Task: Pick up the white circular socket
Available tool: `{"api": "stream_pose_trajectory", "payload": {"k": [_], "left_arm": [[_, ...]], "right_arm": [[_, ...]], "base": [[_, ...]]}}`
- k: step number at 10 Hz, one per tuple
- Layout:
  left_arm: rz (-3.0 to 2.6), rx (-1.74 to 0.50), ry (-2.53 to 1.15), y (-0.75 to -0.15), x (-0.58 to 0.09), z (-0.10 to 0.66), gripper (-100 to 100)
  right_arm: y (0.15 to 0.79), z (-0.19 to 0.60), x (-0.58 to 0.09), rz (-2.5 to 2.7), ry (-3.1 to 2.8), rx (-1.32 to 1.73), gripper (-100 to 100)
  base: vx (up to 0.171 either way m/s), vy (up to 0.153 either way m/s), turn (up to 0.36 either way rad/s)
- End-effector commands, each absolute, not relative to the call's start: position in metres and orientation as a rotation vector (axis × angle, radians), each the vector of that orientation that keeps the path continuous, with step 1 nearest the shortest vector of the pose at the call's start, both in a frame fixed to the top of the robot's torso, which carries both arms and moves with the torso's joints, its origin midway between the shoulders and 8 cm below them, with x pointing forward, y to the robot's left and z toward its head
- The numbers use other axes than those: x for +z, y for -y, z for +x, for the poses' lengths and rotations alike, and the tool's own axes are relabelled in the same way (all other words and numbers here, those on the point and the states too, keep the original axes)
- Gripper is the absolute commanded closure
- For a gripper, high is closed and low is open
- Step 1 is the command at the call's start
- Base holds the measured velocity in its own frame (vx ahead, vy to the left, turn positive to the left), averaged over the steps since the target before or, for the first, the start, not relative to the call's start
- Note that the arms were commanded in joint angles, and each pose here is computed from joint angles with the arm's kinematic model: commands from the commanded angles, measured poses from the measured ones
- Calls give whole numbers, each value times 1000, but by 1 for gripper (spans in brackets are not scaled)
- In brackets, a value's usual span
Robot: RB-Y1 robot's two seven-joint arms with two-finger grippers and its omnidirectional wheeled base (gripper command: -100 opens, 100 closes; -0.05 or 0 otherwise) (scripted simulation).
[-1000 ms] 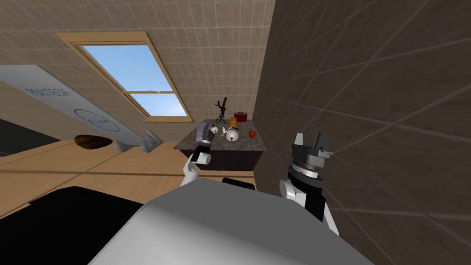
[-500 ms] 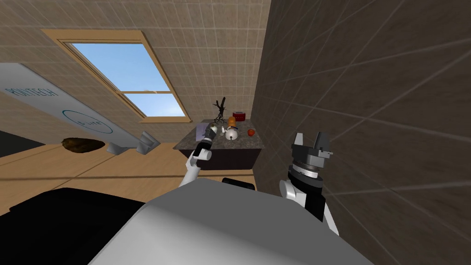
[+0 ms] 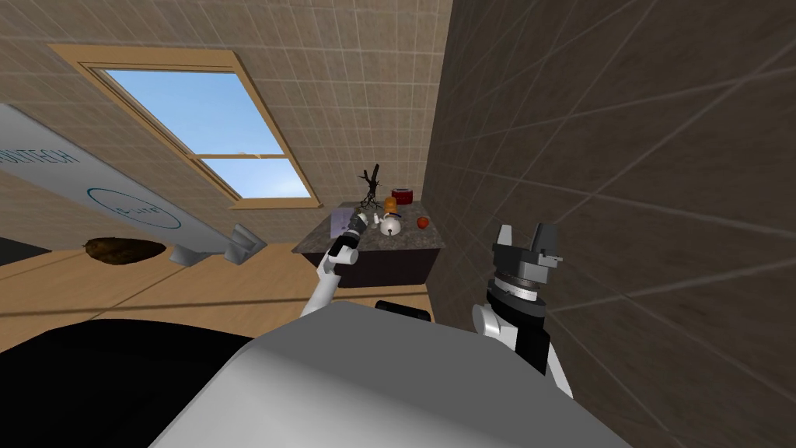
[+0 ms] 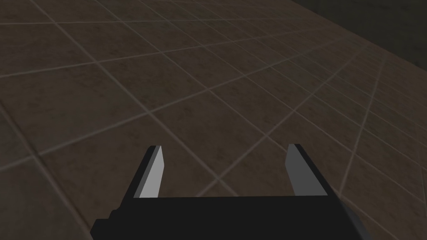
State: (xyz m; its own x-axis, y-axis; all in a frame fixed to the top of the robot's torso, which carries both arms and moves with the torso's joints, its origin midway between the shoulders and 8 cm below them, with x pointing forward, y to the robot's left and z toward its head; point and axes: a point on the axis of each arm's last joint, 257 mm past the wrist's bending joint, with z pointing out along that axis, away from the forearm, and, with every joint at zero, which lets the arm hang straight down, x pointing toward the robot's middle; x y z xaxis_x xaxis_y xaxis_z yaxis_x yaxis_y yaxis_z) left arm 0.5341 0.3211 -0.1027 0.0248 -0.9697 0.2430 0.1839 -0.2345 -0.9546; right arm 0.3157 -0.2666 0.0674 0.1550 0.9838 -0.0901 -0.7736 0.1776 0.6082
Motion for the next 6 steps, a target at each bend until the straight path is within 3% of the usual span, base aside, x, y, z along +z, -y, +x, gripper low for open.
{"api": "stream_pose_trajectory", "payload": {"k": [1, 6], "left_arm": [[-1315, -1425, -934, -323, -110, 548, -100], [-1439, -1397, -994, -325, -133, 570, -100]], "right_arm": [[267, 316, 67, 479, -533, 1329, 0], [267, 316, 67, 479, -533, 1329, 0]], "base": [[-37, 19, -55], [-20, 12, -37]]}}
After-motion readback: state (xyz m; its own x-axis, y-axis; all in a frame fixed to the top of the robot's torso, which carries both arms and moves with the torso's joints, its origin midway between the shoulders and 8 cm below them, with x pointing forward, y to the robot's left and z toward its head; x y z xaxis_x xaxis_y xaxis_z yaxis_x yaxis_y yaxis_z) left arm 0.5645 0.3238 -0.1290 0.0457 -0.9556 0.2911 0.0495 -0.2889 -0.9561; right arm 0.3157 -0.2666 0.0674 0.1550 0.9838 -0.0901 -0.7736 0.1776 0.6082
